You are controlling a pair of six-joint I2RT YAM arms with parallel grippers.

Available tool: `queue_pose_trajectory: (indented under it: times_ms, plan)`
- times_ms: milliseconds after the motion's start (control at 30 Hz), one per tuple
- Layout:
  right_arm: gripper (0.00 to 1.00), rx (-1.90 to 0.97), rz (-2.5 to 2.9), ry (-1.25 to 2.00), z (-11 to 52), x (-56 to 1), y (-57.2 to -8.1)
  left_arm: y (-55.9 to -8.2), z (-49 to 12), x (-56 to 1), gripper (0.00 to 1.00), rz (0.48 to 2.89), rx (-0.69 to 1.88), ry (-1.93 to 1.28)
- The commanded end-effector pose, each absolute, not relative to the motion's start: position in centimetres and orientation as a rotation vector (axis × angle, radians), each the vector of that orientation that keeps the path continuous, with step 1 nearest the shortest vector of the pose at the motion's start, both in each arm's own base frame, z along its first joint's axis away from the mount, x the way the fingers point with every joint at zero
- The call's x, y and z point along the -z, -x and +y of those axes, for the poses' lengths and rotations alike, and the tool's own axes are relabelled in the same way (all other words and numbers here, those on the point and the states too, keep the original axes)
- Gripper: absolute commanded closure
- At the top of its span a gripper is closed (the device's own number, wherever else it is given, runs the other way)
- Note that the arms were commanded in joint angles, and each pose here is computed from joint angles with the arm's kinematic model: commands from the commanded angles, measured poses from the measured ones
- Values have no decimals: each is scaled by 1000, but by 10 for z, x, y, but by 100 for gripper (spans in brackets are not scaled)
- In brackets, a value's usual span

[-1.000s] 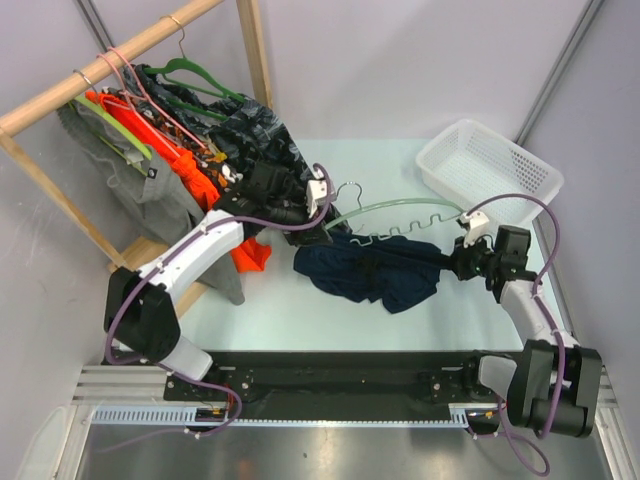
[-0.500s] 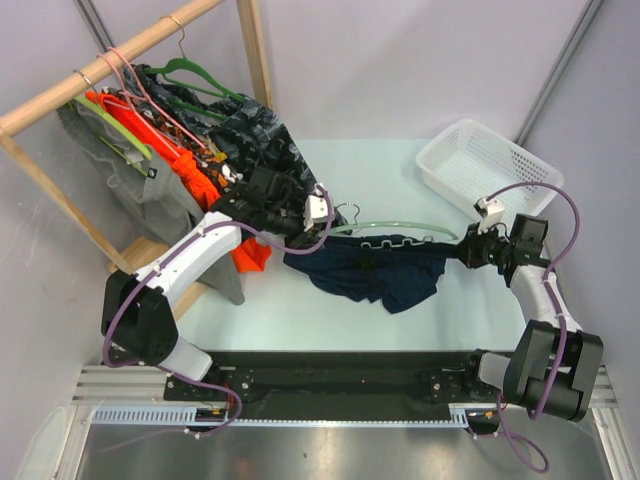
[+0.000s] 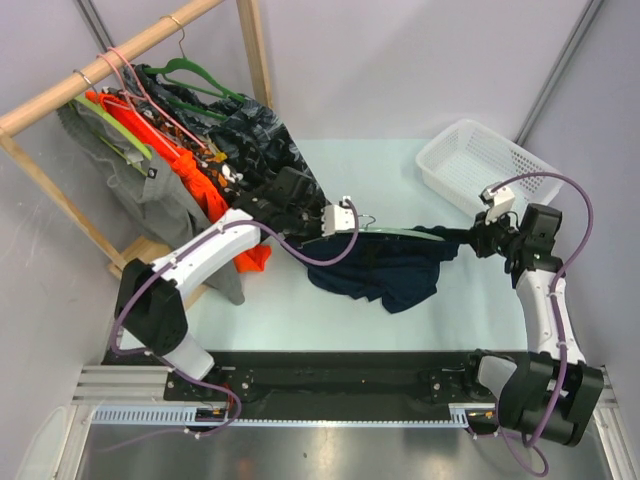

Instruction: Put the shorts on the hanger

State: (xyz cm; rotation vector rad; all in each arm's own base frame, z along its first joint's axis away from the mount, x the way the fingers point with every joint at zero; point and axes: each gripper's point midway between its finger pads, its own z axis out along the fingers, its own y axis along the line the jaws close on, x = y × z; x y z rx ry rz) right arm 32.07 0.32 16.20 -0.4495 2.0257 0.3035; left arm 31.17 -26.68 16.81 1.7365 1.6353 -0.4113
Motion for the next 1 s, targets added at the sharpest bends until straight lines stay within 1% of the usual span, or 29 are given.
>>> queue_pose_trajectory:
  times_ms: [0,67,100,133,267,333,433,467,500,533,567,667,833,967]
  plan:
    - [100,101,1947,459,-44,-208,-334,-337,-231,-172,100,1755,74,-1756]
    - [100,111,1933,492,-33,-215,-331,-336,-246,-177,100,1751,66,-1762]
    - [100,98,1904,532,-18,-222,-330,-335,-252,-175,100,1758,74,-1767]
    - [100,90,1902,548,-11,-224,-327,-336,-260,-185,100,1741,82,-1755]
    - [100,79,1856,605,18,-244,-322,-317,-289,-198,100,1678,159,-1775]
    - [100,62,1858,622,25,-247,-319,-314,-292,-202,100,1668,173,-1768]
    - [77,40,1858,641,29,-256,-314,-308,-292,-210,100,1664,202,-1754]
    - [59,18,1850,665,34,-258,-312,-307,-291,-216,100,1655,205,-1747]
    - [51,18,1836,688,35,-262,-311,-305,-291,-219,100,1648,218,-1741]
    - [45,8,1829,708,37,-265,-306,-303,-291,-222,100,1642,225,-1740]
    - [35,-35,1808,748,43,-267,-303,-302,-290,-225,100,1639,236,-1739]
    - [25,-113,1739,863,59,-278,-291,-294,-293,-239,100,1620,292,-1744]
    - [27,-268,1568,992,93,-311,-275,-283,-303,-261,100,1567,388,-1767]
    - [32,-401,1443,1057,120,-332,-262,-273,-312,-275,100,1541,483,-1776]
